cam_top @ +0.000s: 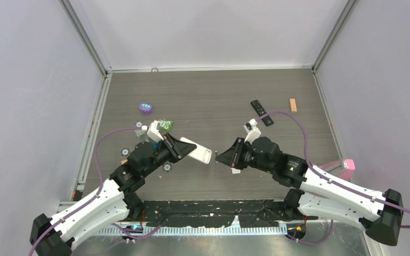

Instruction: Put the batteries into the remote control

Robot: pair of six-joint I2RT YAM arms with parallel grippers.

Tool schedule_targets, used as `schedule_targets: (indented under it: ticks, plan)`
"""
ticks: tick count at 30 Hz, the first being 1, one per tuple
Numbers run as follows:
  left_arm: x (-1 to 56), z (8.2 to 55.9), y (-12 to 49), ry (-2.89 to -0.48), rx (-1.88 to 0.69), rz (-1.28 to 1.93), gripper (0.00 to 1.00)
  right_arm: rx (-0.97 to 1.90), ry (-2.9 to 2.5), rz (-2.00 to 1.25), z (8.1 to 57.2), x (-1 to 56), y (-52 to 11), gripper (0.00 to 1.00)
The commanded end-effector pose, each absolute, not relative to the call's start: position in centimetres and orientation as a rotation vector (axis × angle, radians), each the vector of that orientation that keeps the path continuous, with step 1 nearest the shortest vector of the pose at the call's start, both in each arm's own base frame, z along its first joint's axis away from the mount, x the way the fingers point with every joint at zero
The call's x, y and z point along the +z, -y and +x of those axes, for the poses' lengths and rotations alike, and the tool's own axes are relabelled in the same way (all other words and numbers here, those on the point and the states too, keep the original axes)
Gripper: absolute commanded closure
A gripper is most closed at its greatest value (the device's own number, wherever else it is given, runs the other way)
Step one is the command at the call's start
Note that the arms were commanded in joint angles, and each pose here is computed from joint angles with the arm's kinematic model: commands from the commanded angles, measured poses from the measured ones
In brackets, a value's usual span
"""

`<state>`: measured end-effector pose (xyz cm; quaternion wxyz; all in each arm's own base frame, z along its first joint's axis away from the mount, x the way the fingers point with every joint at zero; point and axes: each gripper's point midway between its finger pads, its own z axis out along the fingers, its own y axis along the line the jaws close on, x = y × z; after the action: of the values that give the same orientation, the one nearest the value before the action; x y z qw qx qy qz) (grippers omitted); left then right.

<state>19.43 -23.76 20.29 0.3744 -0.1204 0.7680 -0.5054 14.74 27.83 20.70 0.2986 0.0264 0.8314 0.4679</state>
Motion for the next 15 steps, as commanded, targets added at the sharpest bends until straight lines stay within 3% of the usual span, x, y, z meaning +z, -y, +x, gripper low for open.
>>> schedule_targets:
  ticks: [1, 15]
  plan:
    - [23.1, 21.0, 23.0, -1.777, -1.338, -0.411, 1.00, 1.254, -2.209, 0.246, 15.2, 21.8, -29.1, 0.93]
    - [22.5, 20.3, 21.8, -1.700, -1.343, -0.383, 1.00, 1.236, -2.218, 0.279, 15.3, 21.8, -32.0, 0.92]
